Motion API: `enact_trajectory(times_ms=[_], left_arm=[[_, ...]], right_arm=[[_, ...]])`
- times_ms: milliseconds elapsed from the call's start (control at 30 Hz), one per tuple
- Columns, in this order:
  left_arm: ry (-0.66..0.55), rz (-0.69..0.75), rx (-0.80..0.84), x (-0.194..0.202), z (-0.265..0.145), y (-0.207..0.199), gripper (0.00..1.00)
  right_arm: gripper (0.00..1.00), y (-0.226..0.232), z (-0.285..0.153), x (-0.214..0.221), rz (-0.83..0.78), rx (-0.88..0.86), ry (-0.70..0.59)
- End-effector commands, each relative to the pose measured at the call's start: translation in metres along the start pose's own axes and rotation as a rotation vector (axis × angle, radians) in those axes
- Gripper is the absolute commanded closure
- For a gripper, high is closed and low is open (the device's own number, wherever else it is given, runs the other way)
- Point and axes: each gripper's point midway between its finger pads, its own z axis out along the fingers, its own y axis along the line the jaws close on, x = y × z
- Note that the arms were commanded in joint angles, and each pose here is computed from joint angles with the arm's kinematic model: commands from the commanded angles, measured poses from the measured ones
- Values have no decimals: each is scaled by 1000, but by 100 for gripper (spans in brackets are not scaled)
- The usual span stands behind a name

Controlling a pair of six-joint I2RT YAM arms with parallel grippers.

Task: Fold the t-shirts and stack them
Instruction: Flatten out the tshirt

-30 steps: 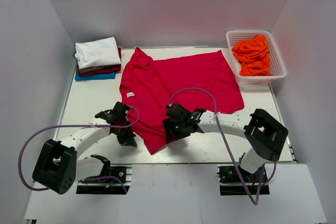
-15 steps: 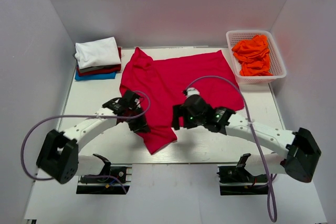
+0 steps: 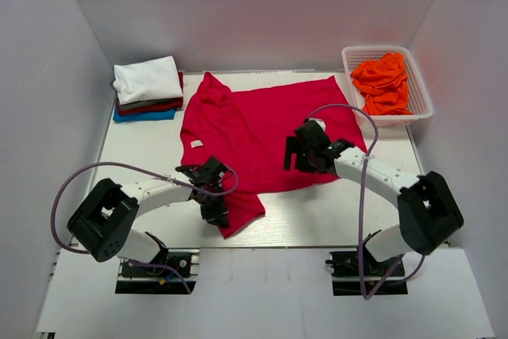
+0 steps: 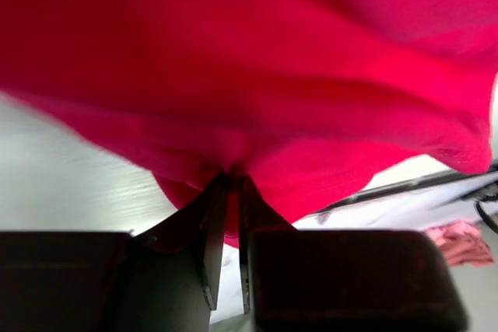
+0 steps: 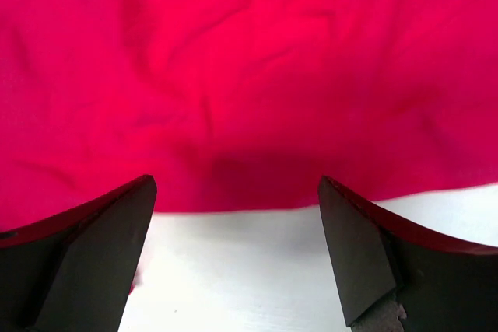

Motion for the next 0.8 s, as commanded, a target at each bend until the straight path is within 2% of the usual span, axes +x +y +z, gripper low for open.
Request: enact_trajectory(times_ms=[0, 100, 200, 333, 367, 467, 500, 533, 567, 600, 667, 767], left_arm=[[-11, -69, -201, 12, 0, 53, 77], [-11, -113, -344, 20, -8, 81, 78], [-22, -121, -393, 19, -17, 87, 78], [-80, -110, -382, 7, -43, 72, 70], [-60, -114, -432, 12, -55, 78, 69], [-114, -74, -461, 0, -79, 68, 49], [-118, -59, -453, -1, -87, 64, 37], [-151, -46, -412, -11, -95, 49, 16], [-159, -12, -380, -14, -100, 41, 6], [-198, 4, -333, -24, -109, 25, 0], [-251, 14, -276, -41, -117, 11, 0], [-400, 40, -272, -81, -124, -8, 0]], right_arm=[[10, 5, 7, -24, 19, -34, -22], [10, -7, 13, -24, 27, -21, -12], [10, -17, 15, -23, 28, -4, -10], [10, -37, 15, -28, 38, 31, -15], [10, -39, 15, -29, 39, 35, -20], [10, -46, 14, -37, 48, 36, -33], [10, -47, 14, -39, 46, 33, -36], [10, -49, 14, -41, 47, 33, -38], [10, -50, 13, -44, 55, 27, -45], [10, -50, 11, -47, 54, 28, -52], [10, -57, 10, -51, 64, 42, -63], [10, -70, 11, -54, 72, 71, -70]])
